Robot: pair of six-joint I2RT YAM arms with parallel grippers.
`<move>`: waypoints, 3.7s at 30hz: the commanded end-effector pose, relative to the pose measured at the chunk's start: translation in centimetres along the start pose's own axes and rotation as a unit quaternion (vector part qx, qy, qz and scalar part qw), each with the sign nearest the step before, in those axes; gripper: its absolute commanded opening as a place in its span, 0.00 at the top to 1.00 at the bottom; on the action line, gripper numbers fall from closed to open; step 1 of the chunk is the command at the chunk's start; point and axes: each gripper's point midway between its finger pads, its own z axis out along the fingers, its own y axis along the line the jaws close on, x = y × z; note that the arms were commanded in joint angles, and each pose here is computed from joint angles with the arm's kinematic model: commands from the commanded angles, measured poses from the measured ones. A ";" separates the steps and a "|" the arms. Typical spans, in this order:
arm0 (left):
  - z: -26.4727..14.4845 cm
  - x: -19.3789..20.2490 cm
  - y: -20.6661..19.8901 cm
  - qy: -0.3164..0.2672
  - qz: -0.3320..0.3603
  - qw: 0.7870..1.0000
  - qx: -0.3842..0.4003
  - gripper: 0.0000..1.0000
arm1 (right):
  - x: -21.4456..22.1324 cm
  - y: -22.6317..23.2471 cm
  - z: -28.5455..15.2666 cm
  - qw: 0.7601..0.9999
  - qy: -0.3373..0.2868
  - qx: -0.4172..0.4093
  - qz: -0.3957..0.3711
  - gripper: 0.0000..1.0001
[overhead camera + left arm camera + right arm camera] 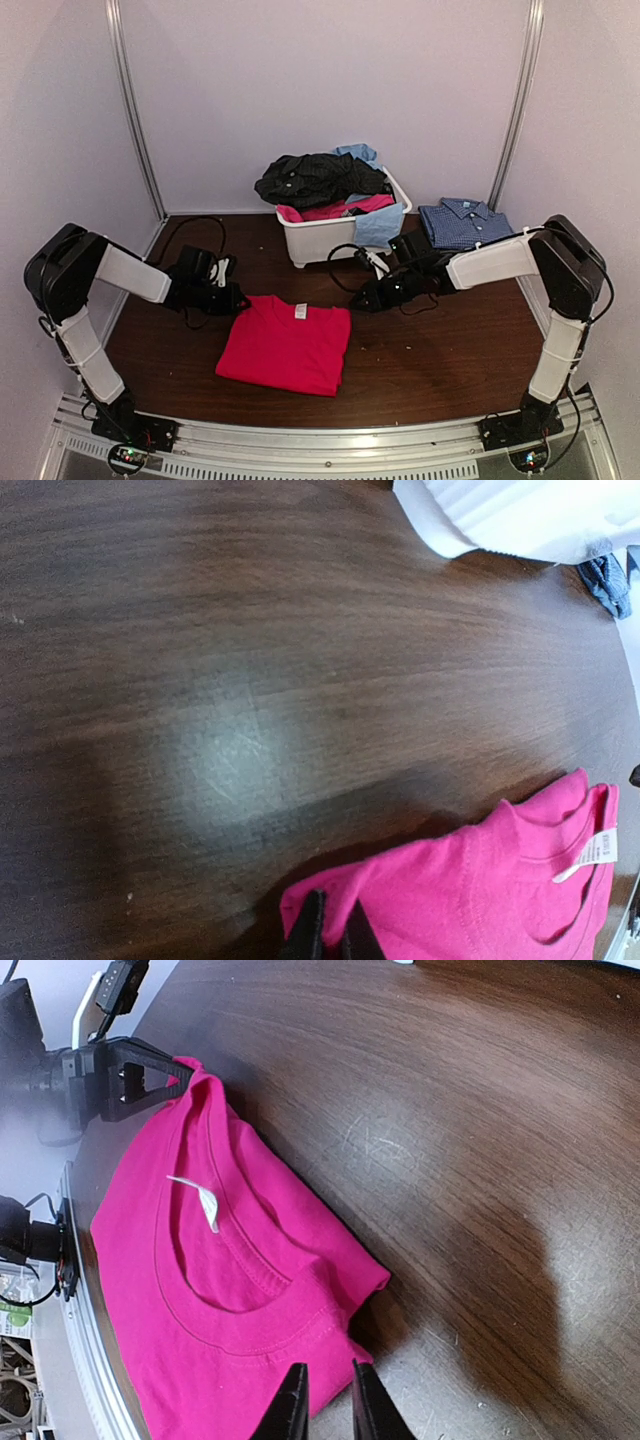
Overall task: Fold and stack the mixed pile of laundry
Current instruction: Move the square folded T-shirt to the center of the board, then pick up the square-folded T-shirt from the center of the board, then pass from the left arm to the right, then place the square-folded T-shirt at the corner of the board.
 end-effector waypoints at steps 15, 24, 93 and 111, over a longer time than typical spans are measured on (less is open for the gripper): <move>-10.4 0.2 -11.0 -0.091 0.316 0.942 -0.067 0.40 | 2.5 1.7 -6.7 0.995 -0.051 -0.040 0.070 0.61; -6.9 12.9 -19.8 0.012 0.568 0.822 0.035 0.48 | 4.9 2.4 -7.2 0.987 -0.050 -0.076 0.131 0.54; -0.7 15.4 -31.9 -0.044 0.627 0.760 0.163 1.00 | 3.7 3.5 3.8 0.926 -0.052 -0.168 0.334 0.91; -3.3 9.7 -27.8 -0.052 0.532 0.835 0.129 0.02 | 9.7 -6.3 -11.9 0.965 0.037 0.189 0.178 1.00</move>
